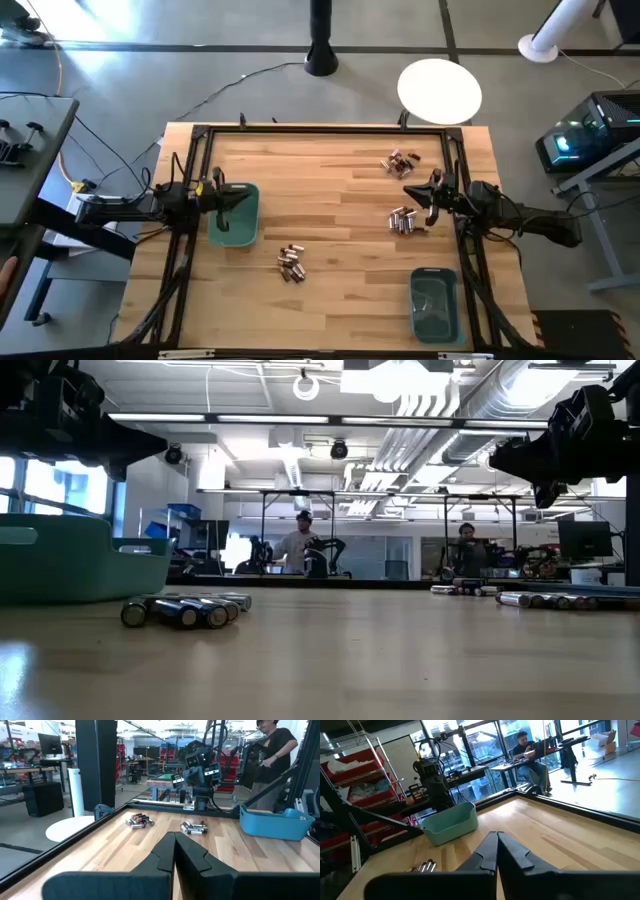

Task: Sort batteries

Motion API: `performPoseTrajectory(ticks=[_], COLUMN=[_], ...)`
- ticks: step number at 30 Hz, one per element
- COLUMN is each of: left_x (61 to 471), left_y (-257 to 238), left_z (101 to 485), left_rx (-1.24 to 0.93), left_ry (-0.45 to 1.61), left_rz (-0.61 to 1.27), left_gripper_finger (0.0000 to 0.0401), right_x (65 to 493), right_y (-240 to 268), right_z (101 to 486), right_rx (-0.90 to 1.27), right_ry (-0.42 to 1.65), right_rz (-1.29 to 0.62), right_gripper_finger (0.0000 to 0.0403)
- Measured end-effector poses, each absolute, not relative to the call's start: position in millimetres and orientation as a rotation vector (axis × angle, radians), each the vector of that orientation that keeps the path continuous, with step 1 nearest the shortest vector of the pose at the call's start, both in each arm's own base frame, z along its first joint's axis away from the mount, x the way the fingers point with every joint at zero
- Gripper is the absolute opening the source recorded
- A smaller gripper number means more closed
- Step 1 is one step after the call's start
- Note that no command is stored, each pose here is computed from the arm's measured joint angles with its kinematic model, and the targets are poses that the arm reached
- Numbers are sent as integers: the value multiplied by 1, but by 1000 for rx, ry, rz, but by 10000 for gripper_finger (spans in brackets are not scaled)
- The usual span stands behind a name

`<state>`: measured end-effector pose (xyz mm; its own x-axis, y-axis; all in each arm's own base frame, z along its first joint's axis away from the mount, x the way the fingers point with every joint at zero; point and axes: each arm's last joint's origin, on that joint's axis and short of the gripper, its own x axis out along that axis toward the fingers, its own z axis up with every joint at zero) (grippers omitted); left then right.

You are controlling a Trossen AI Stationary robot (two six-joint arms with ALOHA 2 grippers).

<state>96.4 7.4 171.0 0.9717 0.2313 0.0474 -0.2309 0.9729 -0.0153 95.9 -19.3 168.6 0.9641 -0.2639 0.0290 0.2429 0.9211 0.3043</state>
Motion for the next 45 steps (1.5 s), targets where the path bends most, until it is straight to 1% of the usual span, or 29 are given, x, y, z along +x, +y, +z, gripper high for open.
performPoseTrajectory(ticks=[17,22,40,43,45], left_x=[96,96,96,96,96], left_y=[7,7,7,7,7], left_z=[172,172,172,174,176], left_rx=[56,24,24,-4,-87], left_ry=[-48,-52,-54,-79,-114], left_rz=[236,235,235,232,226], left_gripper_finger=[1,1,1,1,1], right_x=[96,96,96,96,96], right_y=[-19,-19,-19,-19,-19], right_z=[168,169,169,169,168], right_rx=[304,303,304,303,303], right_ry=[-69,-70,-70,-70,-69], right_rz=[-261,-261,-260,-260,-261], right_gripper_finger=[0,0,0,0,0])
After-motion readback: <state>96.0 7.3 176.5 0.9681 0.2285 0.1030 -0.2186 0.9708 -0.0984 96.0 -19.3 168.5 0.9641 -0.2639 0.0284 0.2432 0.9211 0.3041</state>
